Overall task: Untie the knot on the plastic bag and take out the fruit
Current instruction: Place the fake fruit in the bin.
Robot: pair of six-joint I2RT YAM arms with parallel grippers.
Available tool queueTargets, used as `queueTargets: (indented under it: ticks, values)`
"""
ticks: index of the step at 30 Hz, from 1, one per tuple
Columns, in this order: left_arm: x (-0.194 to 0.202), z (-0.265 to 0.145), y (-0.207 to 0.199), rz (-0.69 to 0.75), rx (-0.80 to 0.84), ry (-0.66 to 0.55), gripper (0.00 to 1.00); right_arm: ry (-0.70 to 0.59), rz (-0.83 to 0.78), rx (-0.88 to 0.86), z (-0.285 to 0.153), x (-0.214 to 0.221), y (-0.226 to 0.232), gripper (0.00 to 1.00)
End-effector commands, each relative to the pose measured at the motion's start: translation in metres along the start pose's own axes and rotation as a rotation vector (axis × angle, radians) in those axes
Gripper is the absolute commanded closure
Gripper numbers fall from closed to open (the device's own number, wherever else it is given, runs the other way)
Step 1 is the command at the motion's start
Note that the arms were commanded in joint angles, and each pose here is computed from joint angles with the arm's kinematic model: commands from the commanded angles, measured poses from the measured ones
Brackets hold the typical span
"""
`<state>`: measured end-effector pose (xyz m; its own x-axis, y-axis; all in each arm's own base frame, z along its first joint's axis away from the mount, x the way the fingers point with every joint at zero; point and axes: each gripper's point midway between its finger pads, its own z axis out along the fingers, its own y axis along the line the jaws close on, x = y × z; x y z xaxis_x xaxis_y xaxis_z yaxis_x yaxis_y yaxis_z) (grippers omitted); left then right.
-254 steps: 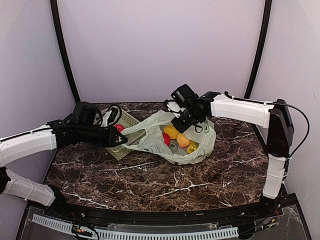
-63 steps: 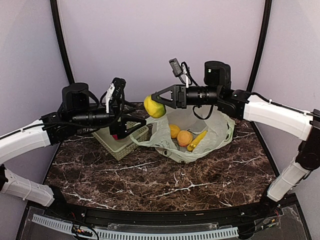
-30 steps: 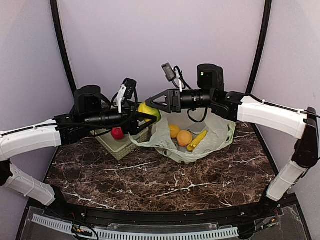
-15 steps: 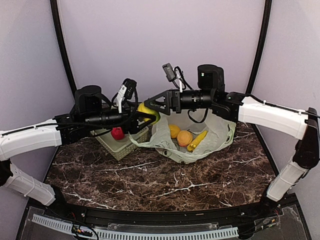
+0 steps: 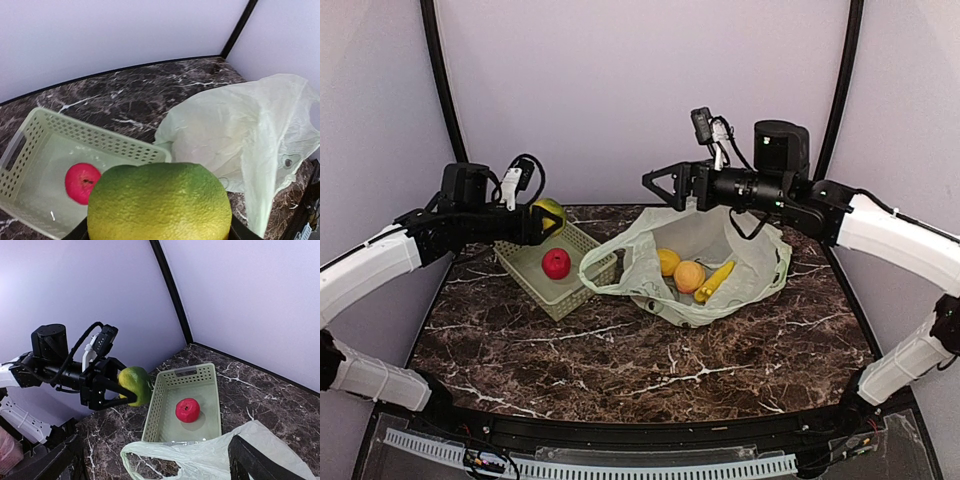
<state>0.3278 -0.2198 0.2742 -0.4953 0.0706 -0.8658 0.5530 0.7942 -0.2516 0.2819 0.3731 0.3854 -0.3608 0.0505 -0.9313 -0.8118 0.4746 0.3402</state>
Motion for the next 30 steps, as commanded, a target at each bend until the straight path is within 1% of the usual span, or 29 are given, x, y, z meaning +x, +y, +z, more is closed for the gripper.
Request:
queueTargets:
  ticks: [1, 6, 9, 13, 16, 17, 18, 19, 20, 23, 30]
  values:
    - [0.027, -0.006, 0.051, -0.113, -0.167, 0.097, 0.53, 0.032, -0.016, 0.098, -0.007, 0.014, -0.02, 0.01]
    - [0.05, 0.011, 0.114, -0.213, -0.303, 0.138, 0.53, 0.059, -0.006, 0.112, -0.01, 0.024, -0.023, 0.01]
    - [0.062, 0.026, 0.141, -0.262, -0.356, 0.183, 0.54, 0.071, -0.001, 0.122, -0.012, 0.031, -0.026, 0.01]
    - [0.07, 0.043, 0.168, -0.278, -0.423, 0.226, 0.54, 0.071, 0.004, 0.137, -0.016, 0.034, -0.028, 0.01]
    - [0.075, 0.049, 0.19, -0.276, -0.507, 0.267, 0.54, 0.069, 0.004, 0.144, -0.019, 0.035, -0.029, 0.01]
    - [0.083, 0.051, 0.2, -0.276, -0.544, 0.296, 0.54, 0.069, 0.004, 0.146, -0.02, 0.035, -0.029, 0.01]
    - [0.08, 0.052, 0.203, -0.27, -0.557, 0.295, 0.54, 0.069, 0.003, 0.147, -0.021, 0.035, -0.029, 0.01]
    - [0.086, 0.055, 0.21, -0.268, -0.581, 0.314, 0.54, 0.071, 0.003, 0.148, -0.021, 0.036, -0.029, 0.01]
    - [0.082, 0.056, 0.213, -0.259, -0.591, 0.31, 0.54, 0.07, 0.002, 0.151, -0.021, 0.035, -0.03, 0.01]
    - [0.088, 0.059, 0.224, -0.246, -0.636, 0.341, 0.53, 0.077, 0.001, 0.155, -0.02, 0.037, -0.031, 0.01]
    - [0.101, 0.063, 0.238, -0.217, -0.688, 0.412, 0.49, 0.083, 0.006, 0.159, -0.017, 0.039, -0.033, 0.01]
